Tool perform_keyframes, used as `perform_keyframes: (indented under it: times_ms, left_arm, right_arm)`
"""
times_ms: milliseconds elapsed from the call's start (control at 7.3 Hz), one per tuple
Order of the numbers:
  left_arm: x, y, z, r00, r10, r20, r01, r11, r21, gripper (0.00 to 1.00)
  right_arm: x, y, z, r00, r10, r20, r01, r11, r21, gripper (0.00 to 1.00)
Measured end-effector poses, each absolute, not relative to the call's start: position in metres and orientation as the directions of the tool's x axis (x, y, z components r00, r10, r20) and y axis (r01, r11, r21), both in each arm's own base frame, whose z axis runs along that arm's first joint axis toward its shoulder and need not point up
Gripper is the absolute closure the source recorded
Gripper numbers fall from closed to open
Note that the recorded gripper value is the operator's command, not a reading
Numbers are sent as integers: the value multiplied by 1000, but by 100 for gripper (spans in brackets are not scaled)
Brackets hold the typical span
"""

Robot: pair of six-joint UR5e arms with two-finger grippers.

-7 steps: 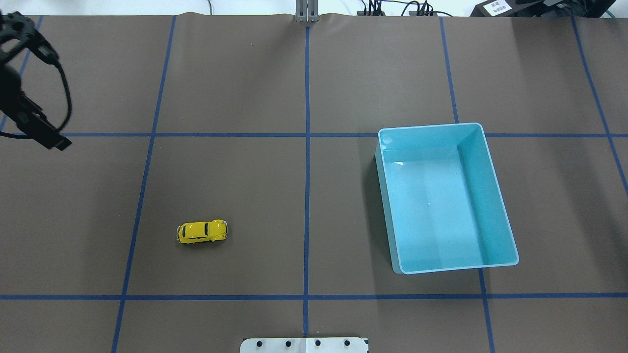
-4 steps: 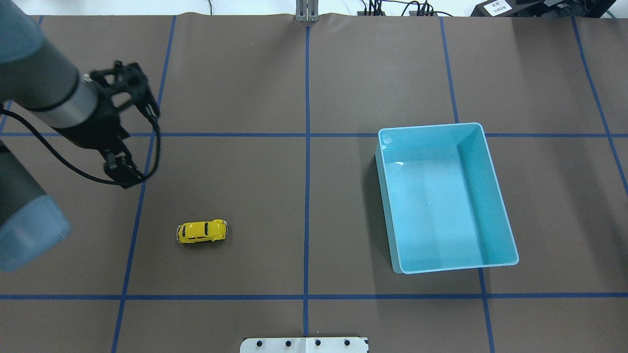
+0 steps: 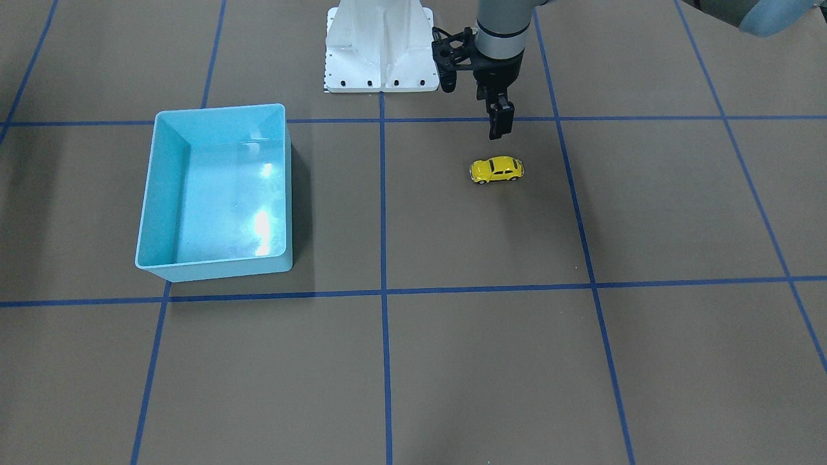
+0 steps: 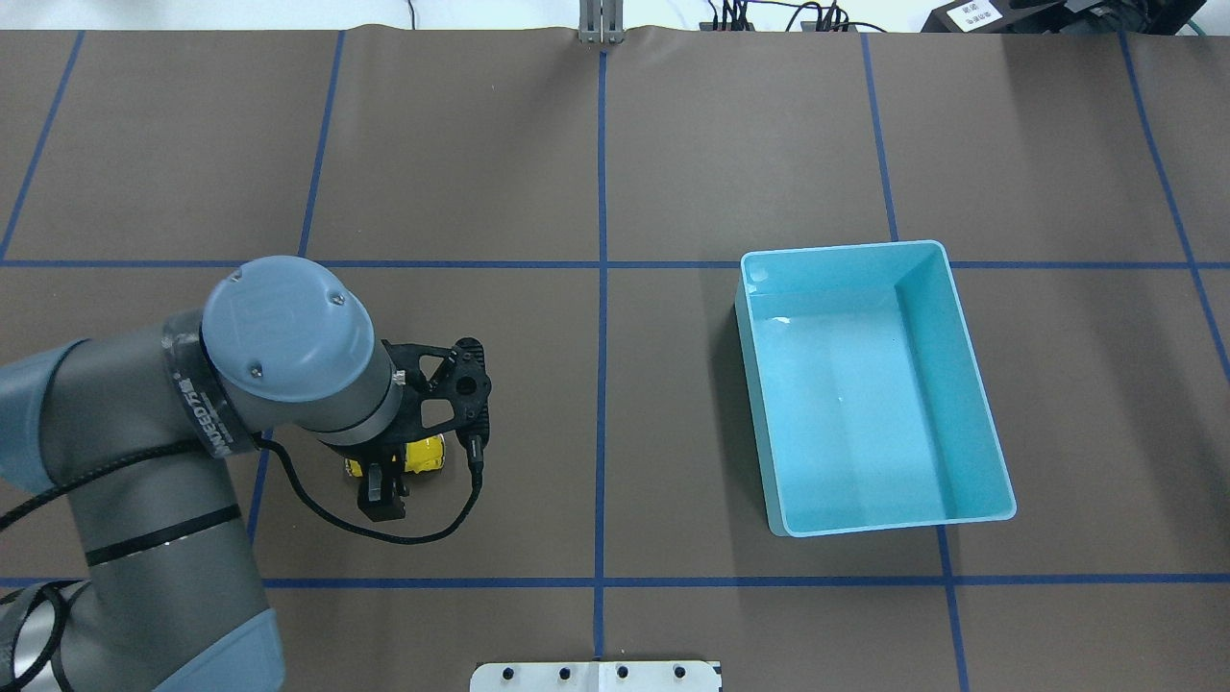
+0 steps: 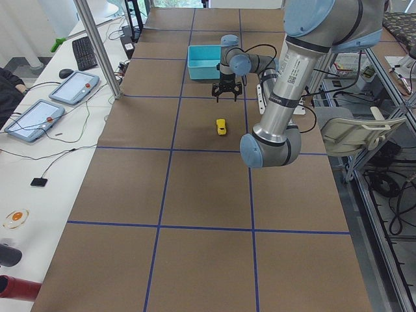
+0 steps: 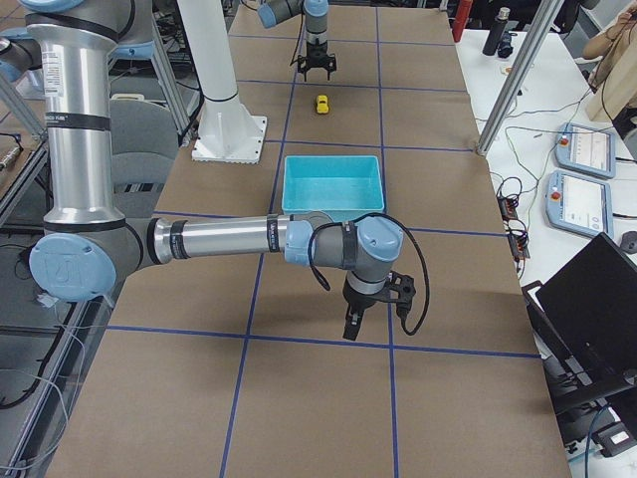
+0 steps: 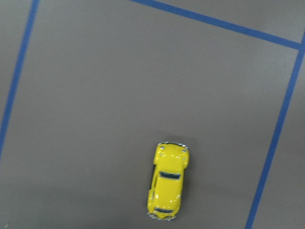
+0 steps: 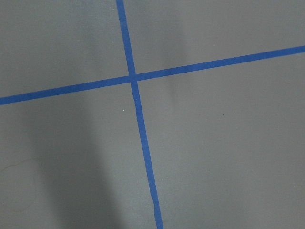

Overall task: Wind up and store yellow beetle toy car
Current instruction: 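Move the left gripper down onto the yellow beetle toy car, then press the left gripper on the car's roof, holding it down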

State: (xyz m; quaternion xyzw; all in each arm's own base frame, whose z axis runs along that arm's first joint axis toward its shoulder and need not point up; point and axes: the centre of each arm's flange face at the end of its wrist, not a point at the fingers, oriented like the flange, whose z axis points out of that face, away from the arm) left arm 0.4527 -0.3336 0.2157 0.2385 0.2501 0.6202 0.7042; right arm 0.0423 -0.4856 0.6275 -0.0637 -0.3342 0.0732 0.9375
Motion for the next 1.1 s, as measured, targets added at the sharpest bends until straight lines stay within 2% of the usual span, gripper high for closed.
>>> perform_keyframes:
  times_ms: [411, 1096]
  left_arm:
    - [496, -340, 252, 99, 995, -20, -744, 87, 662, 0]
    - [507, -350, 285, 110, 993, -37, -774, 109, 624, 0]
  right_arm:
    - [42, -486, 627, 766, 179, 617, -94, 981, -168, 0]
    - [42, -485, 628, 766, 180, 617, -94, 981, -170, 0]
